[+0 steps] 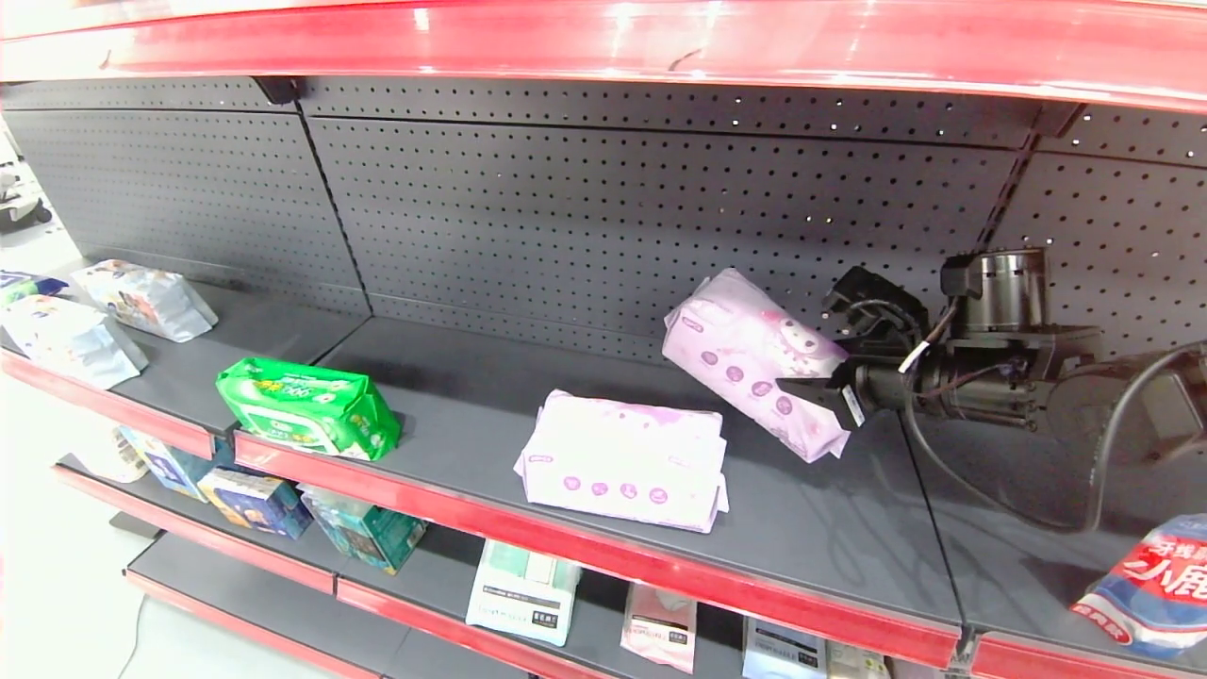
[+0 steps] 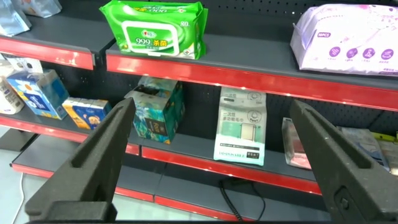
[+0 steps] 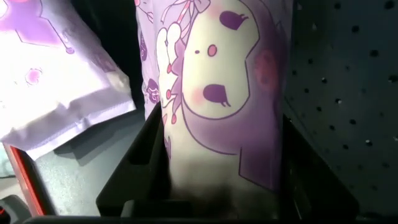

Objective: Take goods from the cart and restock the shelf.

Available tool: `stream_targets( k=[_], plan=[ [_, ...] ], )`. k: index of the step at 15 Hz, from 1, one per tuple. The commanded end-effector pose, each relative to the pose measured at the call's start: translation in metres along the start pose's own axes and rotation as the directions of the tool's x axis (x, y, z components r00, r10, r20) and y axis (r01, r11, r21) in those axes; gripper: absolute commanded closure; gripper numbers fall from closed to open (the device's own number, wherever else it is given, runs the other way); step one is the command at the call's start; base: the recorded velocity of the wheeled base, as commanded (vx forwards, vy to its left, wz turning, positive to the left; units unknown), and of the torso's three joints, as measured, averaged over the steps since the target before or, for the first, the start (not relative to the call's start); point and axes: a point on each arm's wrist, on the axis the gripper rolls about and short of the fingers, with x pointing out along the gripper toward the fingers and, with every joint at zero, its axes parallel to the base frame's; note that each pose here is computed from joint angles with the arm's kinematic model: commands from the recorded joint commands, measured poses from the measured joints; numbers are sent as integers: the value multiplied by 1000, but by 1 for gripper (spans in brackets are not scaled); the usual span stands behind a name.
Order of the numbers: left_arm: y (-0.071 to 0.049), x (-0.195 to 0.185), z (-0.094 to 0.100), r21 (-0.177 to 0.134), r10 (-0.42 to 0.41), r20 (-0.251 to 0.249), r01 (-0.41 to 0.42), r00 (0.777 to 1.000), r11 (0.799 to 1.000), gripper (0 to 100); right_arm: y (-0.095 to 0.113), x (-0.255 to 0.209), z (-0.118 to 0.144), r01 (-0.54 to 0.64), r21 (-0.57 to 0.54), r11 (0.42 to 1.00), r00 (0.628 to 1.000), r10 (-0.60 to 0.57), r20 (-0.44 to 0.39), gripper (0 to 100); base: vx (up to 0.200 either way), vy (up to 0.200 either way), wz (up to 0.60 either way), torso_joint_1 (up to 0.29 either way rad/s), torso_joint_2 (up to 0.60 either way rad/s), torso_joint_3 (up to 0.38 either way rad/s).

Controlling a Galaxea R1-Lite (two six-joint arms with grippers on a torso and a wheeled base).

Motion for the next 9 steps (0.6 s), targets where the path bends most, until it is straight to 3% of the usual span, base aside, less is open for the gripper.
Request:
stream_targets(
  k=[1, 5, 9],
  plan=[
    [0, 0, 0, 0, 1, -1, -1, 1000, 1000, 0, -4, 0, -2, 10, 7, 1000, 1000, -10, -2, 100, 0, 0, 0, 0, 0, 0],
    [0, 0, 0, 0, 0, -1, 0, 1000, 1000, 0, -18, 1, 4, 74, 102, 992, 997, -75, 10, 100, 0, 0, 0, 0, 0, 0],
    [0, 0, 0, 0, 1, -1, -1, 1000, 1000, 0, -24, 18, 3, 126, 106, 986, 992, -124, -28, 100, 0, 0, 0, 0, 0, 0]
  ],
)
